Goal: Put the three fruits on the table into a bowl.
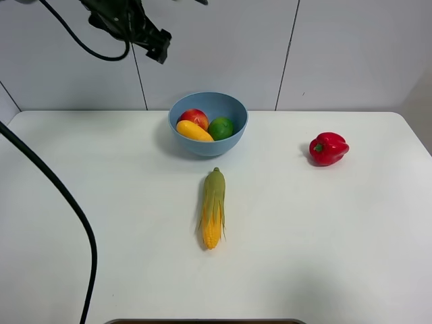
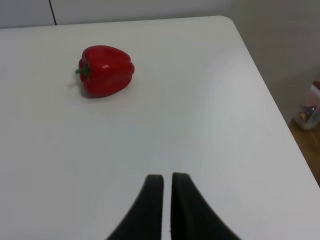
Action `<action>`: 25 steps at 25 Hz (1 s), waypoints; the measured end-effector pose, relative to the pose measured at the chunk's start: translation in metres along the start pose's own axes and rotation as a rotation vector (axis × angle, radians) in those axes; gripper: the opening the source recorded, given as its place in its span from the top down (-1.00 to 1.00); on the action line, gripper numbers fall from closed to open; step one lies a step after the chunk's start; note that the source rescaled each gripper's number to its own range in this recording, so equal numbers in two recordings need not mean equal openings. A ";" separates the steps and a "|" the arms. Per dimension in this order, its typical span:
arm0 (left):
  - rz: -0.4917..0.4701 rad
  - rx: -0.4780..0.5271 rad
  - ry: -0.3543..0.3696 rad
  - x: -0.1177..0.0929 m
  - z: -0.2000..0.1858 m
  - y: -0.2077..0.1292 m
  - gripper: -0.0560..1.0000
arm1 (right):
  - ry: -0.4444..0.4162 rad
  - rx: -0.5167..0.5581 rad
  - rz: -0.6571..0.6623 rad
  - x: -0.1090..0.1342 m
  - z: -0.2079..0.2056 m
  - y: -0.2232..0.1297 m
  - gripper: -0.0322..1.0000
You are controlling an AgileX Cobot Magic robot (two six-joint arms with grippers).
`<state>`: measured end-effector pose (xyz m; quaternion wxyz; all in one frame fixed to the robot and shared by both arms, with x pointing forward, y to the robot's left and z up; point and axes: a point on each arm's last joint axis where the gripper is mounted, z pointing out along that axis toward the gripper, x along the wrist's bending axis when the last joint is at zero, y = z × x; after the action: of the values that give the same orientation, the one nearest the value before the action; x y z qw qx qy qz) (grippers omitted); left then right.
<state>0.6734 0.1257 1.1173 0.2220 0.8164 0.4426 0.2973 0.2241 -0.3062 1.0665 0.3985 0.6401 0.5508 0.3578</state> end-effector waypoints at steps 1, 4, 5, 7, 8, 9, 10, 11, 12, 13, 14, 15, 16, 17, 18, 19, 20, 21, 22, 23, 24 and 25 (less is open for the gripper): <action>-0.017 0.001 0.013 0.009 -0.009 -0.001 -0.98 | 0.000 0.000 0.000 0.000 0.000 0.000 0.94; -0.053 0.017 0.049 0.030 -0.032 -0.005 -0.99 | 0.000 0.000 0.000 0.000 0.000 0.000 0.94; -0.061 0.028 0.063 0.037 -0.040 -0.007 -0.99 | 0.000 0.000 0.000 0.000 0.000 0.000 0.94; -0.077 0.050 0.083 0.046 -0.054 -0.011 -0.99 | 0.000 0.000 0.000 0.000 0.000 0.000 0.94; -0.087 0.051 0.091 0.051 -0.062 -0.012 -0.99 | 0.000 0.000 0.000 0.000 0.000 0.000 0.94; -0.098 0.058 0.098 0.056 -0.070 -0.015 -0.99 | 0.000 0.000 0.000 0.000 0.000 0.000 0.94; -0.105 0.066 0.102 0.059 -0.077 -0.018 -0.99 | 0.000 0.000 0.000 0.000 0.000 0.000 0.94; -0.114 0.065 0.111 0.063 -0.086 -0.021 -0.99 | 0.000 0.000 0.000 0.000 0.000 0.000 0.94; -0.124 0.063 0.119 0.068 -0.095 -0.025 -0.99 | 0.000 0.000 0.000 0.000 0.000 0.000 0.94; -0.130 0.066 0.124 0.070 -0.101 -0.029 -0.99 | 0.000 0.000 0.000 0.000 0.000 0.000 0.94; -0.138 0.065 0.132 0.074 -0.110 -0.034 -0.99 | 0.000 0.000 0.000 0.000 0.000 0.000 0.94; -0.147 0.059 0.141 0.077 -0.120 -0.039 -0.99 | 0.000 0.000 0.000 0.000 0.000 0.000 0.94; -0.156 0.054 0.150 0.081 -0.129 -0.045 -0.99 | 0.000 0.000 0.000 0.000 0.000 0.000 0.94; -0.160 0.053 0.157 0.083 -0.134 -0.050 -0.99 | 0.000 0.000 0.000 0.000 0.000 0.000 0.94; -0.163 0.043 0.168 0.086 -0.144 -0.056 -0.99 | 0.000 0.000 0.000 0.000 0.000 0.000 0.94; -0.167 0.040 0.177 0.088 -0.152 -0.064 -0.99 | 0.000 0.000 0.000 0.000 0.000 0.000 0.94; -0.166 0.041 0.185 0.090 -0.157 -0.071 -0.99 | 0.000 0.000 0.000 0.000 0.000 0.000 0.94; -0.162 0.036 0.192 0.090 -0.165 -0.078 -0.99 | 0.000 0.000 0.000 0.000 0.000 0.000 0.94; -0.158 0.023 0.201 0.090 -0.175 -0.085 -0.99 | 0.000 0.000 0.000 0.000 0.000 0.000 0.94; -0.151 0.011 0.208 0.089 -0.184 -0.092 -0.99 | 0.000 0.000 0.000 0.000 0.000 0.000 0.94; -0.140 0.002 0.212 0.087 -0.191 -0.099 -0.99 | 0.000 0.000 0.000 0.000 0.000 0.000 0.94; -0.133 -0.019 0.218 0.085 -0.202 -0.105 -0.99 | 0.000 0.000 0.000 0.000 0.000 0.000 0.94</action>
<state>0.5100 0.2719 1.2221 0.1994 0.7459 0.5144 0.3732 0.2241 -0.3062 1.0665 0.3985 0.6401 0.5508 0.3578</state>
